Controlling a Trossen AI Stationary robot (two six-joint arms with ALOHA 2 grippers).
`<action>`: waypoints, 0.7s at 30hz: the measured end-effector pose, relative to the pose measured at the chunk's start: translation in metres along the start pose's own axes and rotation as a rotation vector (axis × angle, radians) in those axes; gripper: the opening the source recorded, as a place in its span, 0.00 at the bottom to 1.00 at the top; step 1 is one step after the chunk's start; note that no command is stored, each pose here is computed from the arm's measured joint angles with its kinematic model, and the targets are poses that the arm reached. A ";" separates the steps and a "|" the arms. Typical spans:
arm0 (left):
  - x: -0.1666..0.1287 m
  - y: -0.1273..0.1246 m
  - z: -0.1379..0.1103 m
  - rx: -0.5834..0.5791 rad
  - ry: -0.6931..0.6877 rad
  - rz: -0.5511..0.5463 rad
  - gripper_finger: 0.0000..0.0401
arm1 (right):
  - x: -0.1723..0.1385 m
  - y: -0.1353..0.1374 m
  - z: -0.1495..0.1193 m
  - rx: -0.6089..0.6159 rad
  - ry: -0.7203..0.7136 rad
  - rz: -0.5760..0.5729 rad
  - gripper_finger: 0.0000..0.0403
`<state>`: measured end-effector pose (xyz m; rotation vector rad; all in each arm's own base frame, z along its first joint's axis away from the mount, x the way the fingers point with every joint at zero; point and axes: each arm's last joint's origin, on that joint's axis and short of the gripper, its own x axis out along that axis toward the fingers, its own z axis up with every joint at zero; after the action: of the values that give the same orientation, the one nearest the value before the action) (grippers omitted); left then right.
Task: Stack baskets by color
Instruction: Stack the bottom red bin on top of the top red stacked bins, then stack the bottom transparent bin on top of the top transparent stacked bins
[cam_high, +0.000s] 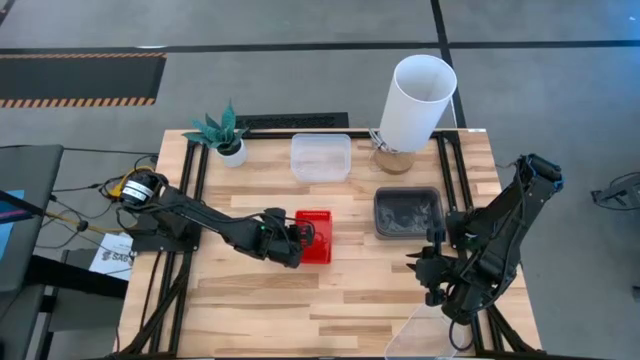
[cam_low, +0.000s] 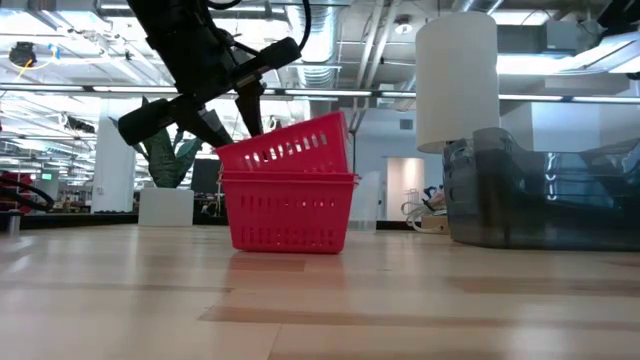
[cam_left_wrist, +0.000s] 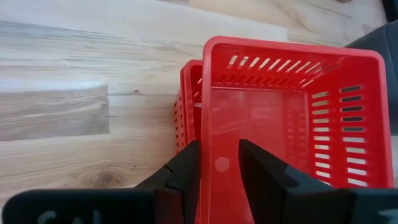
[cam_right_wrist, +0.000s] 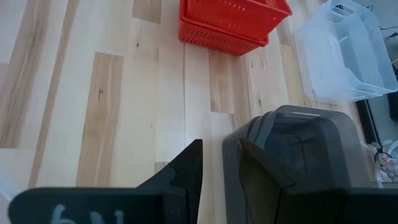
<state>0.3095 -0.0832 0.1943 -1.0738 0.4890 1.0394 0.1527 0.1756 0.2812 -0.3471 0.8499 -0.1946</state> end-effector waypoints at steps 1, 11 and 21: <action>0.000 0.000 0.000 0.000 0.000 0.000 0.24 | 0.000 0.000 0.000 0.000 0.001 0.001 0.30; -0.003 -0.005 0.000 0.027 0.032 -0.019 0.24 | 0.000 0.000 0.000 -0.005 0.005 -0.002 0.30; -0.029 -0.034 0.011 0.306 -0.016 -0.054 0.24 | 0.000 0.003 -0.001 0.012 0.056 0.079 0.30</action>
<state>0.3244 -0.0897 0.2376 -0.8019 0.5822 0.8918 0.1522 0.1783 0.2797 -0.2976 0.9158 -0.1369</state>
